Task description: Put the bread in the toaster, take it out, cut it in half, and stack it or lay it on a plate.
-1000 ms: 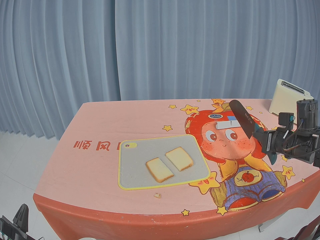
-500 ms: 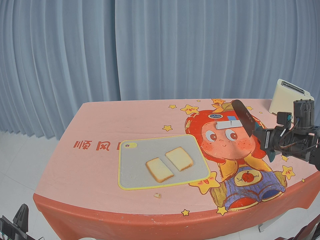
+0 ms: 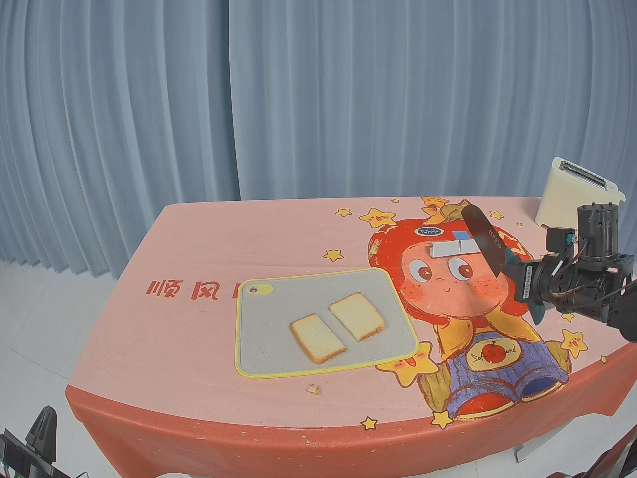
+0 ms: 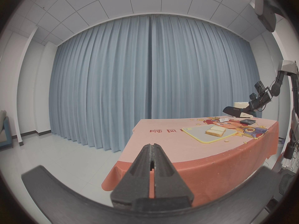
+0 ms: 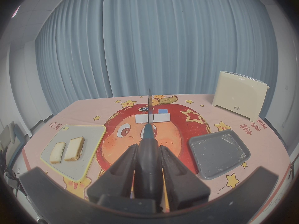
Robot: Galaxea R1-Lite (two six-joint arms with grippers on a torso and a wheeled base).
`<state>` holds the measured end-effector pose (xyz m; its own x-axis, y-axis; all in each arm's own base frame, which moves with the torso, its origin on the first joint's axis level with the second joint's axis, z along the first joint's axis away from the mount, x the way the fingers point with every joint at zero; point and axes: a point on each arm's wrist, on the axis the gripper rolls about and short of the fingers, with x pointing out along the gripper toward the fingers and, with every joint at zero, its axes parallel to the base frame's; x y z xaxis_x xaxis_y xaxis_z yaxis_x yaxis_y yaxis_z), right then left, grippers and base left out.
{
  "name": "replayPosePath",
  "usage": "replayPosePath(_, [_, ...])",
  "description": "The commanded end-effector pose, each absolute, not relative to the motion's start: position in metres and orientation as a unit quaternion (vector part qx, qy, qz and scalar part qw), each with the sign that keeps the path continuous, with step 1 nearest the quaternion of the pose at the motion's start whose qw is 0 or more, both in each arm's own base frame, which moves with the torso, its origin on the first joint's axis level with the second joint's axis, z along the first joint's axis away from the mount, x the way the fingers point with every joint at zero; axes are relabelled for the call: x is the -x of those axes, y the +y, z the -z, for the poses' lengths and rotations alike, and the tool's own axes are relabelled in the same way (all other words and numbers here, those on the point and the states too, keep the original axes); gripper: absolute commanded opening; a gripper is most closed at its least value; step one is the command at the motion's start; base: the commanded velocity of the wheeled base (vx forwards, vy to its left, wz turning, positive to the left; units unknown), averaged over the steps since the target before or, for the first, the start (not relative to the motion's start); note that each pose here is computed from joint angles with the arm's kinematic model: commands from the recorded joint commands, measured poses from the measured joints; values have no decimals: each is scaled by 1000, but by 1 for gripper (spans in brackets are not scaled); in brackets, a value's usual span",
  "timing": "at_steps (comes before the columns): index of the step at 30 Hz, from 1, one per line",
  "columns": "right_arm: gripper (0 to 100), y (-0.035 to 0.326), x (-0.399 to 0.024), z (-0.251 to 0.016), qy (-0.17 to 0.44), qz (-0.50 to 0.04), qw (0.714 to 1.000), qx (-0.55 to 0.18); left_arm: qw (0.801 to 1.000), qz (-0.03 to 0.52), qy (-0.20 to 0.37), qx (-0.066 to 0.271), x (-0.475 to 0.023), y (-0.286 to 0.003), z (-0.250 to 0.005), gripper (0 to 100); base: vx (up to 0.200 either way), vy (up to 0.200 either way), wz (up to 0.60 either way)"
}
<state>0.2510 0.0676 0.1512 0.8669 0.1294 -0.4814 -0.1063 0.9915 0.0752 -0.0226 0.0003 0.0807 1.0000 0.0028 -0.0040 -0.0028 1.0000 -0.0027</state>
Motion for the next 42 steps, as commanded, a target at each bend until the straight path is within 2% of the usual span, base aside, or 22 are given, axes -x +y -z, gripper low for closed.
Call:
replayPosePath(1, [0,68,-252,-150,252,-60,966,-23,1000,-2,12,1,21,0,-76,0,0,0,0])
replayPosePath(23, [0,68,-250,-154,245,-63,967,-26,1000,-2,12,1,21,0,-76,0,0,0,0])
replayPosePath(42, [0,69,-250,-146,260,-67,963,-23,1000,-2,12,1,21,0,-76,0,0,0,0])
